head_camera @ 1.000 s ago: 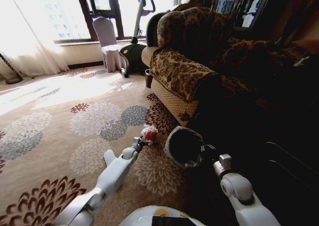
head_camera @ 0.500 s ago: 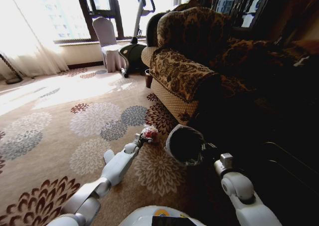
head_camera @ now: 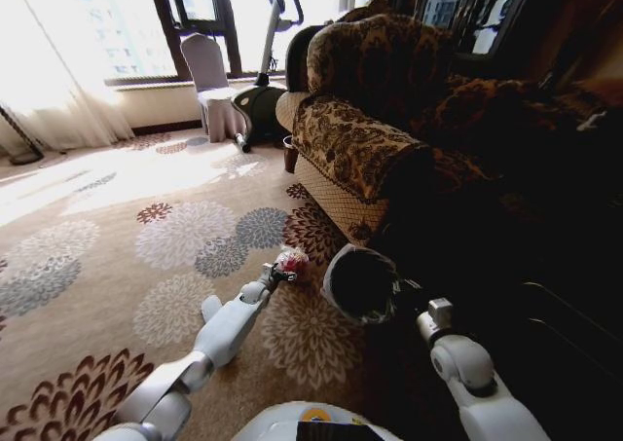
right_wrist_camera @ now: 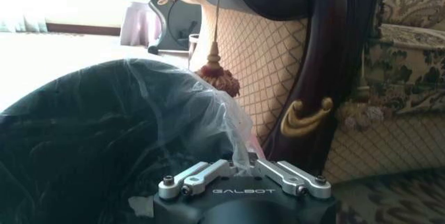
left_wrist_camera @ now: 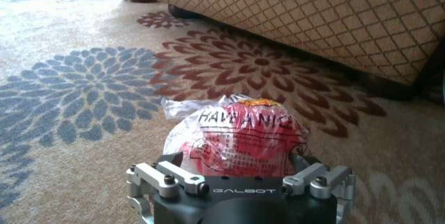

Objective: Pick up the trash from the ground and place it into the trash bin.

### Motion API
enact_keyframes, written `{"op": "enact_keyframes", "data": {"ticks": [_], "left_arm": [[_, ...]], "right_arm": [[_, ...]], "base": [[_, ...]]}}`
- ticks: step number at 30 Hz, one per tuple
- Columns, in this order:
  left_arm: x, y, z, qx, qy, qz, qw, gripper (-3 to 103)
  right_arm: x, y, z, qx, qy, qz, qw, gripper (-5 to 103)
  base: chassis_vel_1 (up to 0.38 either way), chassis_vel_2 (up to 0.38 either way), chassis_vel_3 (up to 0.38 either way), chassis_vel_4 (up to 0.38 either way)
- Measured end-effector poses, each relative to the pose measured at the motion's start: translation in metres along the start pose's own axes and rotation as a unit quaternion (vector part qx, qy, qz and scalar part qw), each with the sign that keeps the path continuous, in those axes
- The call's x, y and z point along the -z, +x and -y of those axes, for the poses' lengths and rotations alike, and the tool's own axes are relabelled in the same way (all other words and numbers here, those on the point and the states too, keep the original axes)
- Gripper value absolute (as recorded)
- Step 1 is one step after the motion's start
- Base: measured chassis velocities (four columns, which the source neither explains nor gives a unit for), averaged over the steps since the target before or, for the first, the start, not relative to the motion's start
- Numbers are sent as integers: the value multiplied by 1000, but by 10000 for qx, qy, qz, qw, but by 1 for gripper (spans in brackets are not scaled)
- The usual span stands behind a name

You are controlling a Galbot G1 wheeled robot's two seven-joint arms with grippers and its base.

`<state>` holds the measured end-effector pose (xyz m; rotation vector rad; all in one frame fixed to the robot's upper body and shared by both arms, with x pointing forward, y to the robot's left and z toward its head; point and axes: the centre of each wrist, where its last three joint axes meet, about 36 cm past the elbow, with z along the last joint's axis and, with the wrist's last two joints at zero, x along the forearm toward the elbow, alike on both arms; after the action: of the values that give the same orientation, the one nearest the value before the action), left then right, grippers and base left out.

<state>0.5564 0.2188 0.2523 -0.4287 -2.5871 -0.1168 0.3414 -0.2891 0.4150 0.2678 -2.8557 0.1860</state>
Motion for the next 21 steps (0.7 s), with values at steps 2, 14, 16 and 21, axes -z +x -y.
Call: {"op": "enact_keyframes", "data": {"ticks": [2, 14, 16, 21], "left_arm": [[-1, 0, 0, 1, -6, -7, 10000, 100], [-15, 2, 2, 11, -84, -141, 9999, 100], [-17, 2, 3, 21, -115, -175, 9998, 100], [-20, -3, 6, 66, -154, -257, 9995, 100]], "right_arm": [[0, 0, -1, 2, -1, -2, 10000, 1], [2, 1, -5, 51, -9, -9, 10000, 1], [2, 1, -5, 57, -11, 1, 10000, 1], [6, 3, -5, 78, -11, 57, 10000, 1]], "base": [[-111, 106, 94, -102], [-53, 50, 56, -54], [0, 0, 0, 0], [0, 0, 0, 0]]}}
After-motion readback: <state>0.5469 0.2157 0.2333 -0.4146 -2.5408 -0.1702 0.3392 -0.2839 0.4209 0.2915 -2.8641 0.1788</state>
